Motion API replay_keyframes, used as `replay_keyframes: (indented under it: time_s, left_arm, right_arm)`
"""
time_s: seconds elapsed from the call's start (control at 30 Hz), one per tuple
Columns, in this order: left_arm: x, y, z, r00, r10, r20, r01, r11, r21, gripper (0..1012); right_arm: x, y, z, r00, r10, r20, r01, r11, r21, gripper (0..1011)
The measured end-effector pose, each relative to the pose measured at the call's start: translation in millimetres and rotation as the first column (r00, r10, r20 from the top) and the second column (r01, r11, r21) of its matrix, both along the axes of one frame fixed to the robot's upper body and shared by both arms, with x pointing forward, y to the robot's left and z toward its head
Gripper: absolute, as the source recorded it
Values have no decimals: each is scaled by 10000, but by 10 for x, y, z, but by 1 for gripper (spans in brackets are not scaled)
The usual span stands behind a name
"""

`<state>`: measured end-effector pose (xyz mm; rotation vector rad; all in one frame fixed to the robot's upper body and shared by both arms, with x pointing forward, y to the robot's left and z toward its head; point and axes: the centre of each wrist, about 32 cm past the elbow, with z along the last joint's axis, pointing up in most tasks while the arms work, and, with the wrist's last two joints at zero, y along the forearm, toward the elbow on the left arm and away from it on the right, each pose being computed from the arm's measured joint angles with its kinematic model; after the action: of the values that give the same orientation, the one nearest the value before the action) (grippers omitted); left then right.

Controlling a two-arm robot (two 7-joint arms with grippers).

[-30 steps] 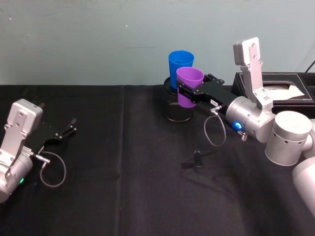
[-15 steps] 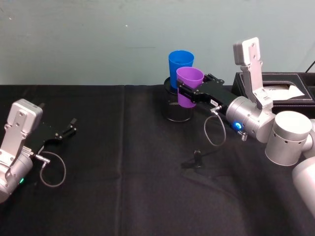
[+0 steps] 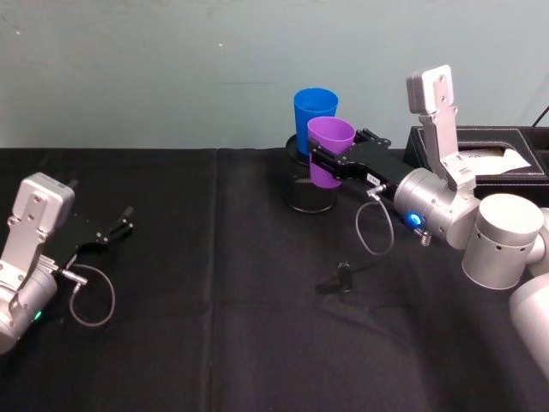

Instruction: Pick up one cup with a gripper and tap it against the other cup.

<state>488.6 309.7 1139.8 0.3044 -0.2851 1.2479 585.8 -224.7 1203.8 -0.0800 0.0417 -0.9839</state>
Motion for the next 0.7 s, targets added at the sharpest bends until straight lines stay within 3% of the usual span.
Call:
replay_keyframes:
  time_s: [0.7]
  left_arm:
    - [0,0,0,10000,0,1,0,10000,-1,1000]
  right_arm:
    - [0,0,0,10000,-1,0,1,10000,0,726]
